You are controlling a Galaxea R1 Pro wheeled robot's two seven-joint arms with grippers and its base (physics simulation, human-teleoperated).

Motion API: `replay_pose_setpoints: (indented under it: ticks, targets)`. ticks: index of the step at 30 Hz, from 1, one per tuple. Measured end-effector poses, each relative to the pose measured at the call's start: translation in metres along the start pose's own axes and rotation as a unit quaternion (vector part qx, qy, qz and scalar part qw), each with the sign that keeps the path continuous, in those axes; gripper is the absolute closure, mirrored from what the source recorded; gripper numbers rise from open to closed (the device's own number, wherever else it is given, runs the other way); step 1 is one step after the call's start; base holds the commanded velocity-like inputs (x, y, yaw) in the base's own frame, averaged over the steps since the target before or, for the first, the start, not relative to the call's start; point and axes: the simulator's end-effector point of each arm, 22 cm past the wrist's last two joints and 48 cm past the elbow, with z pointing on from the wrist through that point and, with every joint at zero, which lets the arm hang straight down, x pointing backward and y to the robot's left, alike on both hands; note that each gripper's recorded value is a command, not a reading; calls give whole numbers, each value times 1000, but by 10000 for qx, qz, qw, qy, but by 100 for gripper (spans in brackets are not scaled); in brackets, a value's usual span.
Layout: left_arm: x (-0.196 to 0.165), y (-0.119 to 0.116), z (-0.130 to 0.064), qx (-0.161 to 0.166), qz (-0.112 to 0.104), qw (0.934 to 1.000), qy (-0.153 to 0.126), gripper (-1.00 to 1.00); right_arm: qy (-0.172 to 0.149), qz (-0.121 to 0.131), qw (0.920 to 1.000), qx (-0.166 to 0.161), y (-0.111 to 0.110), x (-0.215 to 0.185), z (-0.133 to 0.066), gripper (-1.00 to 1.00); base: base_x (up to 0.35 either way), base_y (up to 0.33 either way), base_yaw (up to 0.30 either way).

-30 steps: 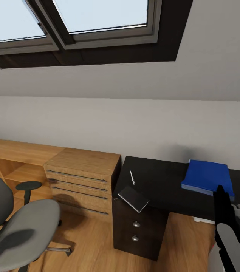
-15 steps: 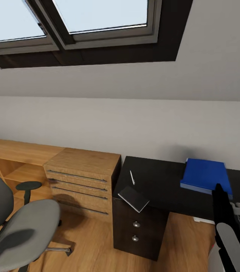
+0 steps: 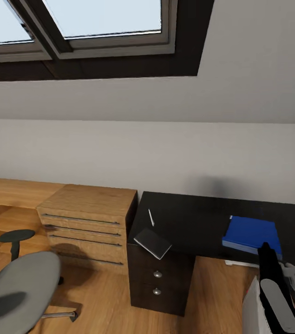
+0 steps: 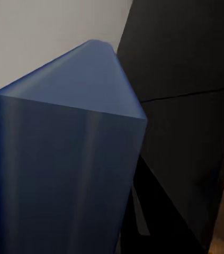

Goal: In the bedroom, organize the workspace by keeping the computer under the desk, ensuring the monitor is on the desk, placing the keyboard on the desk next to the monitor, placing the mouse on the desk next to the keyboard, moving the folder from the swivel chair onto the desk next to the mouse, stacking the notebook on top of the folder with the pen on top of the notebook, and positioning the swivel chair next to the desk.

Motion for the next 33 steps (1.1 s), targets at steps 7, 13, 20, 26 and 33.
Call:
replay_pose_setpoints:
  ticks: [7, 13, 20, 26, 33]
  targets:
    - [1, -1, 0, 8, 19, 10000, 12, -100, -566, 222, 9981, 88, 3, -26, 13, 100, 0, 0, -266]
    - [13, -5, -2, 14, 82, 9999, 118, -100, -1065, 500, 9926, 285, 41, -41, 67, 100, 0, 0, -246]
    - [14, -8, -2, 32, 86, 9999, 122, -100, -1126, 524, 9913, 428, 63, -22, 97, 100, 0, 0, -165]
    - [12, -10, -3, 51, 84, 9999, 98, -100, -1163, 515, 9916, 236, 75, -17, 97, 100, 0, 0, -149]
    - [11, -16, -4, 114, 134, 9998, 61, -100, -967, 557, 9930, 376, 66, 9, 89, 100, 0, 0, -180]
